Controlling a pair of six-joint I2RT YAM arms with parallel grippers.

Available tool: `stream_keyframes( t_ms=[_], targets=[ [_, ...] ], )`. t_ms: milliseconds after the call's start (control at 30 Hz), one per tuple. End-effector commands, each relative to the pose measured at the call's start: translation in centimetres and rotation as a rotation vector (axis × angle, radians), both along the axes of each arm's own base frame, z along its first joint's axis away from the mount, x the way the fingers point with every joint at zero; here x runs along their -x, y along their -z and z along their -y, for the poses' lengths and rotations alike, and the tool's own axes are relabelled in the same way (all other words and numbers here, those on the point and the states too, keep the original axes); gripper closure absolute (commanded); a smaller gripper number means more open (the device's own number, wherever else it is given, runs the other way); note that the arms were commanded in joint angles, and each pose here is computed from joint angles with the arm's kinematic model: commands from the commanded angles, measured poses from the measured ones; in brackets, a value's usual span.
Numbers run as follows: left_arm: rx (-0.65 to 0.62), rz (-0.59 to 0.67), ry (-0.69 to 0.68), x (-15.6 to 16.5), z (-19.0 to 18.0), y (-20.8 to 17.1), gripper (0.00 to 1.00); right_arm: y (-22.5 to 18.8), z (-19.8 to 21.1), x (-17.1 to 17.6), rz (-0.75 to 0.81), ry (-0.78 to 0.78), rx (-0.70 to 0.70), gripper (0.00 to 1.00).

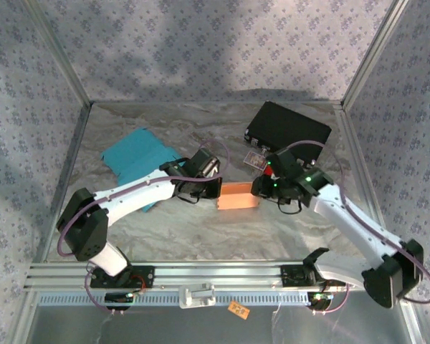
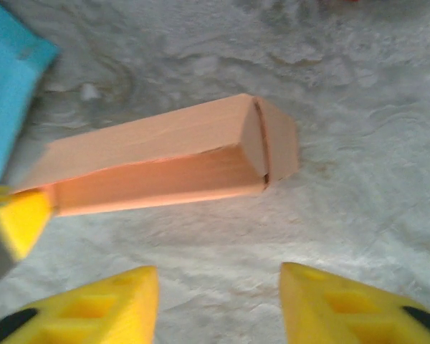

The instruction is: Fold the paper box

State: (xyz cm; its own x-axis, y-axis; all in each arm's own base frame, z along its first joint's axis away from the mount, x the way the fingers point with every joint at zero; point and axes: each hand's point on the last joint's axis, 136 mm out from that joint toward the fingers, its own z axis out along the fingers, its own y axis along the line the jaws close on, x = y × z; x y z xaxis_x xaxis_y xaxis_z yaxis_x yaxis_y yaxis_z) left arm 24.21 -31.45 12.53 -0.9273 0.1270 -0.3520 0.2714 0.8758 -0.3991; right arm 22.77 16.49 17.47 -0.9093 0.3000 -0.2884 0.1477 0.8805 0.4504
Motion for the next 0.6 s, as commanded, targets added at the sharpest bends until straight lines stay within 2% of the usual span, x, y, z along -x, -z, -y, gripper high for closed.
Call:
stream_keyframes(
  t_ms=[0, 167, 267, 433, 567],
  targets=[
    [-0.057, -0.051, -0.005, 1.4, -1.1, 1.6, 0.98, -1.6, -0.4, 0.4, -0.103, 0.211, -0.244, 0.42],
    [-0.059, -0.052, 0.002, 1.5, -0.9, 1.6, 0.98, -1.7, -0.2, -2.6, -0.155, 0.456, -0.506, 0.27],
    [-0.063, -0.054, 0.003, 1.6, -0.9, 1.6, 0.97, -0.5, 0.0, -3.6, -0.213, 0.557, -0.580, 0.24],
    [-0.064, -0.055, -0.001, 1.6, -1.0, 1.5, 0.97, 1.9, 0.0, -3.5, -0.310, 0.601, -0.581, 0.24],
    [-0.065, -0.055, 0.001, 1.6, -0.9, 1.4, 0.95, 3.3, 0.0, -2.9, -0.353, 0.603, -0.558, 0.27]
  ],
)
